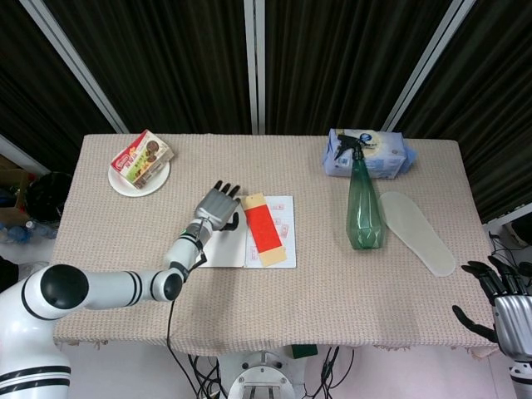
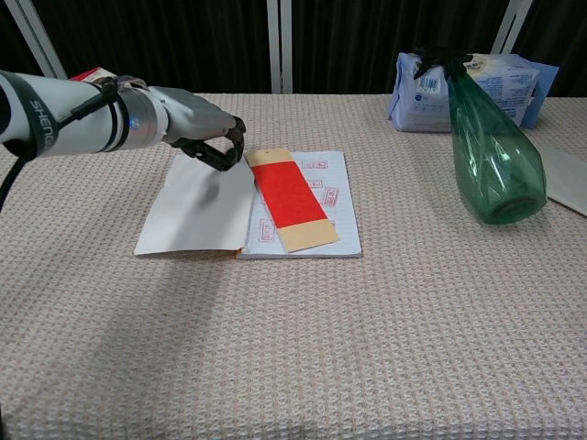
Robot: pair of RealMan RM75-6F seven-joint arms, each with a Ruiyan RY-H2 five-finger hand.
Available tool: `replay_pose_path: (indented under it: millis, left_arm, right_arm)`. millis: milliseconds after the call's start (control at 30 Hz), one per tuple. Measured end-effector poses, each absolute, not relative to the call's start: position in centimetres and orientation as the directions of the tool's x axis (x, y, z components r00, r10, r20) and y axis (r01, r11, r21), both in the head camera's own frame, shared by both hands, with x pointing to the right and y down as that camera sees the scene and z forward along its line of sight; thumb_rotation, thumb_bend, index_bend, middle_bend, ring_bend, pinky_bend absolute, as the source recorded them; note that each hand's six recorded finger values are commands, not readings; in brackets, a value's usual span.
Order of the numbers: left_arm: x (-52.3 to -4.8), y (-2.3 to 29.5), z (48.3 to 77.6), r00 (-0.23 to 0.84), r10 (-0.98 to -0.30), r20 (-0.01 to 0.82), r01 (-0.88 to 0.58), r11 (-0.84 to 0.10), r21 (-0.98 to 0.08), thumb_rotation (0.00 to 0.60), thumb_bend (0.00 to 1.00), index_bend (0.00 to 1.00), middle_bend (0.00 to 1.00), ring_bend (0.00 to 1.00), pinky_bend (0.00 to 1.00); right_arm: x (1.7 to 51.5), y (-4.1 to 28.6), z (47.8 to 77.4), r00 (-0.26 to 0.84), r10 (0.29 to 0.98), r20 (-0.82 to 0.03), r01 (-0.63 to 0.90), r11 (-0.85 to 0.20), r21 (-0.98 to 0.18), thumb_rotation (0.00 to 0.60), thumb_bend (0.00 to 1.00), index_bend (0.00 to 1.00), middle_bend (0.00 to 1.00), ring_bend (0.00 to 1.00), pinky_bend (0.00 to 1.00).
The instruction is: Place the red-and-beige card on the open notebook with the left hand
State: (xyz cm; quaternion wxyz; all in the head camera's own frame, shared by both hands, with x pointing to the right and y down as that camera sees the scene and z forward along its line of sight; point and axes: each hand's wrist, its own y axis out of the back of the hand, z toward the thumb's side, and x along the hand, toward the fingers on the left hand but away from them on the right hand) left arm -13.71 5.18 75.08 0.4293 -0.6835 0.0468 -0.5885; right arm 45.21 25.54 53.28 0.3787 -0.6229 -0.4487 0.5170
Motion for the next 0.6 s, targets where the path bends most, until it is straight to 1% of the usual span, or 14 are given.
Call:
replay_pose_path:
  millis: [233,600]
  left_arm:
    - [-12.6,5.2,75.1,0.326,-0.581,0.745,0.44,-0.604,-0.664,0.117,0.62,0.24,0.0,0.0,0.06]
    - [-10.8,5.3,75.0,0.361,-0.579,0.731,0.445,-0.582,-0.681,0.119,0.61,0.24,0.0,0.0,0.06]
  right_arm:
    - [45.4,25.7,53.3,0.056,0.95,-0.307,0.166,-0.312,-0.936,0.6,0.18,0.26,0.21,0.1,0.17]
    - [45.6,25.8,53.2,0.047,0.951,-0.307,0.164,-0.31,-0.936,0.6,0.18,0.26,0.21,0.1,0.17]
